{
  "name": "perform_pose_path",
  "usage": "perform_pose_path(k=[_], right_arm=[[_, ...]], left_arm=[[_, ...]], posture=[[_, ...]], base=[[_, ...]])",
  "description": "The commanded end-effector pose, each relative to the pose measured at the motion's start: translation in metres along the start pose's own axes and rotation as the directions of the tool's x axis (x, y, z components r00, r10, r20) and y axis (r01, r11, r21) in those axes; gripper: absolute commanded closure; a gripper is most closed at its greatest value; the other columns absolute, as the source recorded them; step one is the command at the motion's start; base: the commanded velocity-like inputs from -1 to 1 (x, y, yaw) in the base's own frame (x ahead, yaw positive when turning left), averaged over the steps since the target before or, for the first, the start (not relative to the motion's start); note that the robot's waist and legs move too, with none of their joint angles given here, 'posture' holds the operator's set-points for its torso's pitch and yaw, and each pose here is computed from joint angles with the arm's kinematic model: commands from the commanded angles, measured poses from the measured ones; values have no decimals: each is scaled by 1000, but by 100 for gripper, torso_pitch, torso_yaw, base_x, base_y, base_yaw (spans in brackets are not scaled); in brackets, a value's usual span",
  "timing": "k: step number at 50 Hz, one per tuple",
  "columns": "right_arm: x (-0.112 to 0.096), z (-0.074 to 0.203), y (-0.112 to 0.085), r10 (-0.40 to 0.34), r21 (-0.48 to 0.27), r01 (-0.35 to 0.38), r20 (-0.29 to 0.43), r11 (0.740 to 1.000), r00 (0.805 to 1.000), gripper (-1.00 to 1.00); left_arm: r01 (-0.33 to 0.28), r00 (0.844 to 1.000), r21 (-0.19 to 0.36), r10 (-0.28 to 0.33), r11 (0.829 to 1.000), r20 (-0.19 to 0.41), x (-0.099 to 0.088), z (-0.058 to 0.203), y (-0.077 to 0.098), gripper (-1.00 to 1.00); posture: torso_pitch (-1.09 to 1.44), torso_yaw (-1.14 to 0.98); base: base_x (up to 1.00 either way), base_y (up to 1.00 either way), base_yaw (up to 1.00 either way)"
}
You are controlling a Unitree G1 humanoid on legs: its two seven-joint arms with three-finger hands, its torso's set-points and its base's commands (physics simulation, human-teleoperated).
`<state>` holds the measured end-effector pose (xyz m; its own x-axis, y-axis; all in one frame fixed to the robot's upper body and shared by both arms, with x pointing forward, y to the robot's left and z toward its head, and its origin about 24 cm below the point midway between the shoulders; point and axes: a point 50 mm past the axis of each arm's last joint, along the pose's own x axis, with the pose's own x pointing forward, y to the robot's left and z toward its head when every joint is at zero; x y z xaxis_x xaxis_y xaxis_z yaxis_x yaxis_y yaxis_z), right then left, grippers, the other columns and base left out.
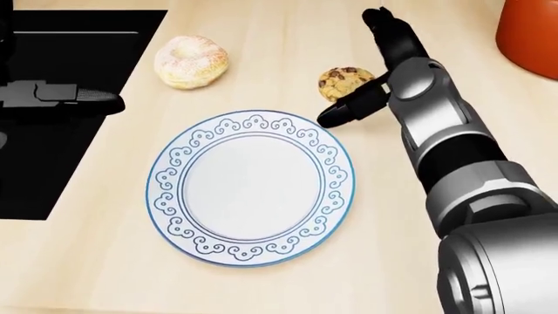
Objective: Place the pastries on the plates.
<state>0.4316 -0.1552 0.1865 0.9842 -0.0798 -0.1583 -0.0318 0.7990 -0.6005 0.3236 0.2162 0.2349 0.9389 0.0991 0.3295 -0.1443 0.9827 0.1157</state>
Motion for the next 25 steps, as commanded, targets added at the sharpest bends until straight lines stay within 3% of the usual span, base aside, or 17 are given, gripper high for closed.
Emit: perform_pose_path(k=[1,25], right_arm=[[-2,25,-15,-54,-1,55,93,999,994,-73],[-1,17,-11,-42,9,42,70,999,997,-40]], left_arm=[[-11,995,5,11,1000,96,1,20,2,-100],[-15,995,9,14,1000,95,-1,19,4,-100]], posture=[[0,0],[0,0]], base=[[0,0,0],[0,0,0]])
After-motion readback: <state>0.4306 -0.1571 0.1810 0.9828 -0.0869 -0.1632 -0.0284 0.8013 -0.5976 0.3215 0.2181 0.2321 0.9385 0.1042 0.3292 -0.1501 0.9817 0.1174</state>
